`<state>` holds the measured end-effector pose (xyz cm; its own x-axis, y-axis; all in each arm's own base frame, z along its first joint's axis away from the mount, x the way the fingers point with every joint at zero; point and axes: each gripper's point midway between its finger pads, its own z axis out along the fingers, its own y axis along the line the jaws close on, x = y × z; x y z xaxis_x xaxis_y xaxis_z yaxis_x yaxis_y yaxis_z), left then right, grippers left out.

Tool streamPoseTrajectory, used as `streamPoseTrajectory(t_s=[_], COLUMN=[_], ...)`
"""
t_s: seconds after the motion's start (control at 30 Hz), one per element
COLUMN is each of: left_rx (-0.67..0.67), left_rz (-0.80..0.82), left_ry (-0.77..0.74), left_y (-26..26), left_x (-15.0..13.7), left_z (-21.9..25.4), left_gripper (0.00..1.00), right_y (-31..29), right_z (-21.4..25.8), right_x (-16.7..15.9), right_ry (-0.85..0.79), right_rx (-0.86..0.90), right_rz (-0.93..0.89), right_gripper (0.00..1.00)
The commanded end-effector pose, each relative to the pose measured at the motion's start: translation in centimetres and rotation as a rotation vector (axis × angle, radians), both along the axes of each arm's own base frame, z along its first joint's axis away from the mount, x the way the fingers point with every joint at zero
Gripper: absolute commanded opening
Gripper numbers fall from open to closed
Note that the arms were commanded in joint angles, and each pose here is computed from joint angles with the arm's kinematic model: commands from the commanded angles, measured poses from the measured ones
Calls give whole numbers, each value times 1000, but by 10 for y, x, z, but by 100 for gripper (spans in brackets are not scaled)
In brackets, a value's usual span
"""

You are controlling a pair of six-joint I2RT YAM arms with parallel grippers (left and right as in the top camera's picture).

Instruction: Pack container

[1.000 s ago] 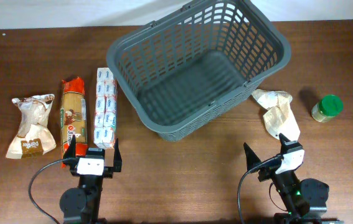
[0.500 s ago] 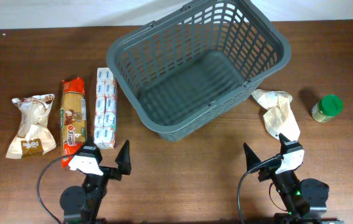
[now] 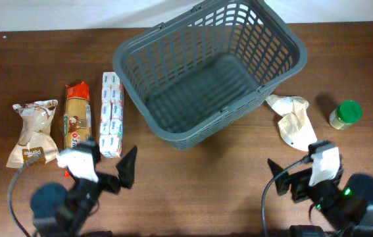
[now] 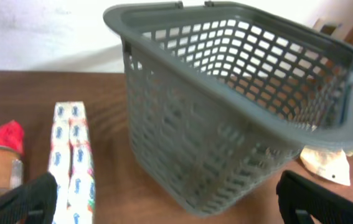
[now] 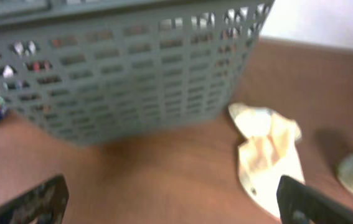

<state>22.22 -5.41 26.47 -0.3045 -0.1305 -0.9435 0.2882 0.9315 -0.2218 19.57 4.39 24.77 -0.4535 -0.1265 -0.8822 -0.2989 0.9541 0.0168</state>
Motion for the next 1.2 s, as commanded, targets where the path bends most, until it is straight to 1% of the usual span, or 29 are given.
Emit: streamPoseTrajectory(t_s=[0.0,0.07,0.1,0.2,0.23,0.27,0.33,0.4,0.47,0.5,0.53,0.57,0.6,0.63,0.67,0.73,0.8,0.83,0.87,0.9,0.93,1.0,1.03,1.17], left_rx=[84,90,123,167,166,138,107,122,108,104,106,105,102,101,102,122,165,222,267,295,343,381,416,495], left_rz=[-3,-6,-21,-48,-50,-98,-149,-119,-126,-136,-134,-135,-139,-153,-164,-182,-180,-178,-177,-184,-233,-304,-364,-409], left_ry=[30,61,87,168,192,256,305,319,298,287,278,279,290,318,342,388,427,461,477,482,476,454,433,431], left_y=[5,6,7,8,8,1,-8,-2,-5,-7,-7,-7,-8,-11,-14,-21,-24,-28,-30,-32,-43,-58,-69,-85], left_x=[25,38,48,68,71,73,69,69,66,64,62,62,60,55,51,42,36,29,25,23,17,11,5,1], left_z=[45,66,83,111,115,129,146,153,163,166,168,168,166,161,157,147,138,129,124,122,119,119,119,112], left_gripper=[99,99,99,99,99,99,99,99,99,99,96,67,34,2,2,2,2,2,2,2,2,2,2,2], right_y=[-15,-18,-19,-21,-21,-12,-1,1,0,-1,-3,-4,-6,-6,-7,-6,-7,-7,-7,-7,-7,-8,-8,-5], right_z=[39,59,74,107,113,132,151,159,168,170,172,173,174,173,172,167,160,156,151,148,146,145,145,138], right_x=[15,23,30,40,42,46,56,63,73,78,83,86,90,95,98,105,113,117,122,128,133,146,157,186], right_ry=[65,130,172,260,267,292,283,263,233,227,220,220,221,226,237,270,306,327,349,368,375,370,366,385], right_rx=[-111,-115,-119,-122,-119,-49,24,29,45,68,86,95,117,142,167,217,247,266,291,314,320,321,321,316], right_rz=[-36,-41,-46,-46,-45,-30,2,11,-3,-22,-50,-66,-94,-110,-127,-159,-184,-200,-220,-239,-244,-241,-239,-230], right_gripper=[99,99,99,99,99,99,99,99,99,94,85,83,74,55,41,22,14,7,4,4,4,4,4,4])
